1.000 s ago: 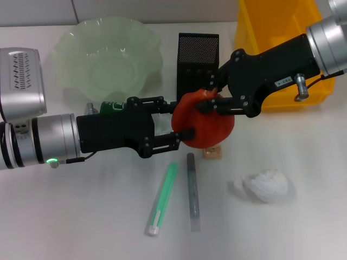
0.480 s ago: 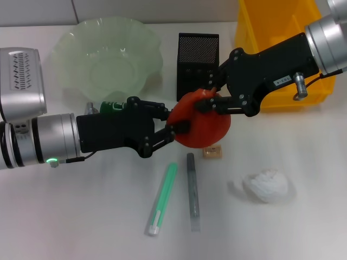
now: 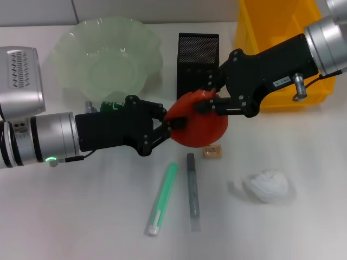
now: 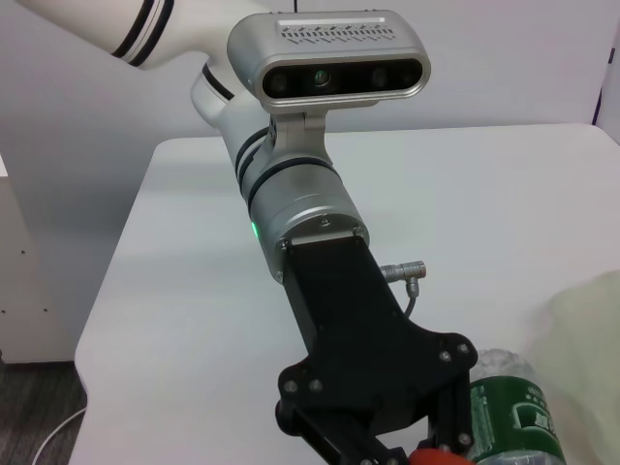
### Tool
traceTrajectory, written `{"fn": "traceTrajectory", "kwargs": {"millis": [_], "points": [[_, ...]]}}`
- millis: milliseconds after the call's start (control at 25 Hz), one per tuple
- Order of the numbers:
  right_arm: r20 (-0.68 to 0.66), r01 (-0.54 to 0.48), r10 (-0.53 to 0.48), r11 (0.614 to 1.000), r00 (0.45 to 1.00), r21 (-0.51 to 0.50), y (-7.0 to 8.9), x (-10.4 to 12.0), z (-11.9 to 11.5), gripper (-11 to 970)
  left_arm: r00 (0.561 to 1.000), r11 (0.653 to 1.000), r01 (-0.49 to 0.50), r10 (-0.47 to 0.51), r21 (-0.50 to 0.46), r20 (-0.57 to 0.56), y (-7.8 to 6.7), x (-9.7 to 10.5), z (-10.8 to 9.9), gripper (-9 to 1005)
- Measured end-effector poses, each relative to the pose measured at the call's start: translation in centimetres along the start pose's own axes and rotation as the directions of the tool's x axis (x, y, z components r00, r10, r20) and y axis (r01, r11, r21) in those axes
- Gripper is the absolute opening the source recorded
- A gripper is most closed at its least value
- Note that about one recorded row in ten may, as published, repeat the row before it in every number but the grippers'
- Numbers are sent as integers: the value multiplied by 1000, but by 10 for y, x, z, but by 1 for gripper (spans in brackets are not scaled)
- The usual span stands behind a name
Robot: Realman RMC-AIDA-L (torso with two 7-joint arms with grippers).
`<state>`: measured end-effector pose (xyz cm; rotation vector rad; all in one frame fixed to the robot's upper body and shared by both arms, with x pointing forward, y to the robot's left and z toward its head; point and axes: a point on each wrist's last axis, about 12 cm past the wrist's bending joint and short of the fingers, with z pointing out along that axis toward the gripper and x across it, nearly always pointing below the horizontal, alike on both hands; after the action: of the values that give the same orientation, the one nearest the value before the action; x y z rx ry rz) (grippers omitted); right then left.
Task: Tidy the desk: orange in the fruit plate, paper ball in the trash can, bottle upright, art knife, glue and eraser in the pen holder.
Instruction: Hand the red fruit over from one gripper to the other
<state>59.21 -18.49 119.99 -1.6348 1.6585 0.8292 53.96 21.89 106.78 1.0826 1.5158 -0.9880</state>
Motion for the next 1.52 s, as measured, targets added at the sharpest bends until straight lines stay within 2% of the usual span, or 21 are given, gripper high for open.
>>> {"fn": "traceTrajectory", "kwargs": {"millis": [440, 760, 960, 1200, 1440, 1520], "points": [[4, -21, 21, 1000, 1000, 18, -1, 0, -1, 234, 1000, 1000, 9, -9, -6, 7, 0, 0, -1, 56], [-4, -24, 24, 999, 1000, 36, -3, 2, -1, 248, 1000, 1000, 14, -14, -16, 21, 0, -1, -2, 60], [-4, -25, 25, 998, 1000, 55, -5, 2, -1, 474, 1000, 1000, 15, -14, -16, 22, 0, -1, -2, 62], [-1, -28, 28, 998, 1000, 59, -5, 4, -2, 643, 1000, 1000, 13, -13, -16, 24, 1, -1, -2, 65], [43, -50, 47, 997, 998, 64, 4, 13, -10, 643, 998, 999, 23, -20, -49, 56, 3, -3, -6, 68], [85, -60, 54, 996, 995, 68, 10, 19, -14, 642, 995, 995, 39, -30, -92, 97, 4, -2, -13, 69]]}}
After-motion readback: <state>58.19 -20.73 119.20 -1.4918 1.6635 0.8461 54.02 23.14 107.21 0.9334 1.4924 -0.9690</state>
